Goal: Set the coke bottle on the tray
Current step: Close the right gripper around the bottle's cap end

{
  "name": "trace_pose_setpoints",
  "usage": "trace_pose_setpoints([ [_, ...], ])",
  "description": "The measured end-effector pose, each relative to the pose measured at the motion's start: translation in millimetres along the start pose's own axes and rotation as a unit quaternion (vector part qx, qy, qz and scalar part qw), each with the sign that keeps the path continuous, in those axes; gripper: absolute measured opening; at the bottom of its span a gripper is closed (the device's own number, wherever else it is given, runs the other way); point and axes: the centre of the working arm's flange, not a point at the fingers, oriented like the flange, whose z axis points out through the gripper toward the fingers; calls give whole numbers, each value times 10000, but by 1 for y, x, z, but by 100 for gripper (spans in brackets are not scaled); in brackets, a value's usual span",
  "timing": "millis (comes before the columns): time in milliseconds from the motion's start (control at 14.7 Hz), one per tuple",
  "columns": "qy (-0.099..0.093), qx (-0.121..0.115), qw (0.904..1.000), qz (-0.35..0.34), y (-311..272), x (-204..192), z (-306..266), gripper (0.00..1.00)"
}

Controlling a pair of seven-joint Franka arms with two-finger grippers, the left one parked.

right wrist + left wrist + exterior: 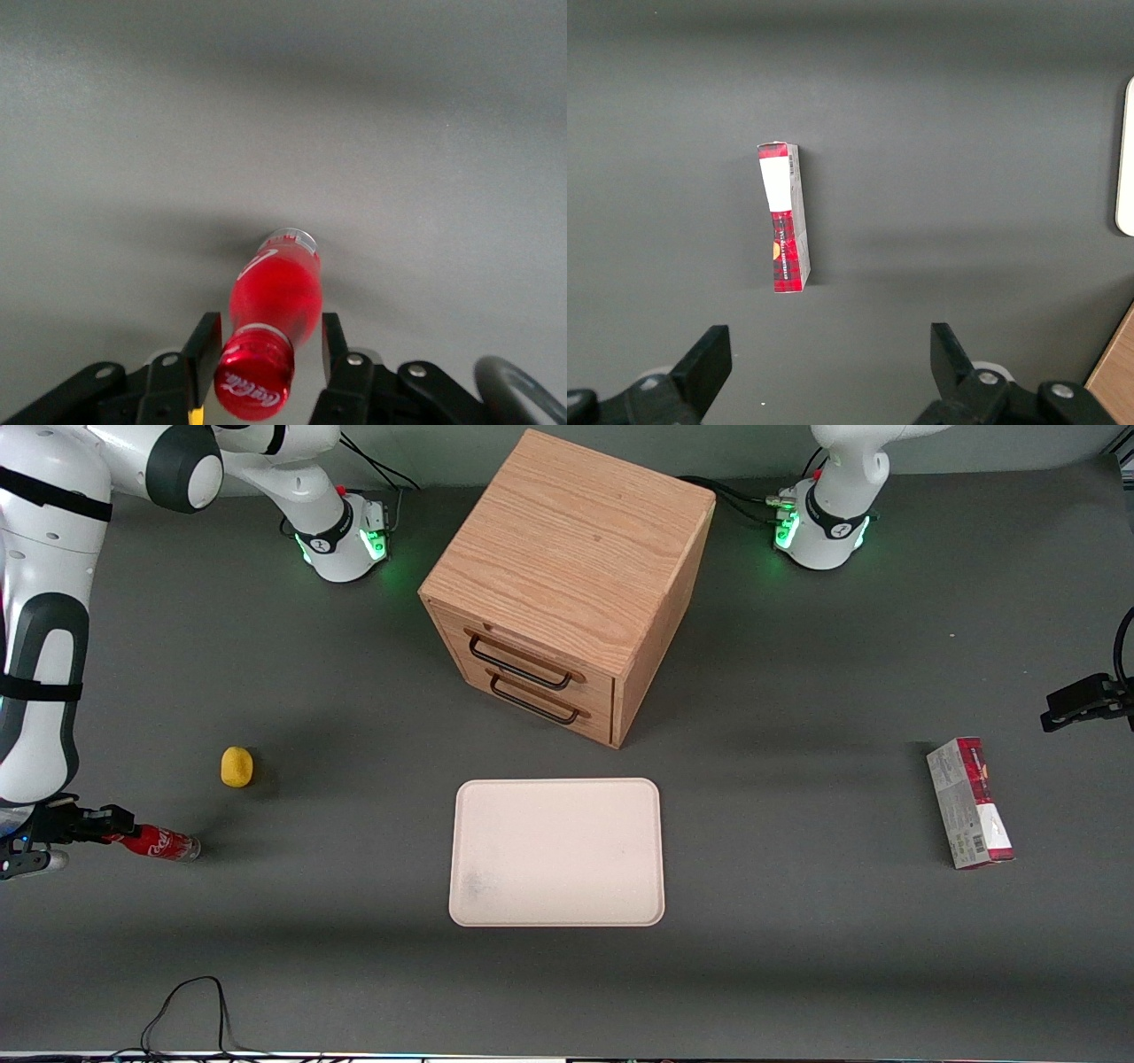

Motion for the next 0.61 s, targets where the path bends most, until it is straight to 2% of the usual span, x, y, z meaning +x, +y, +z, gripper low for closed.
trace_pose_setpoints([
  [136,0,10,10000,2,0,0,1,51],
  [272,21,-15,10000,5,1,1,0,33],
  [612,57,-35,10000,-33,-2,6,-3,33],
])
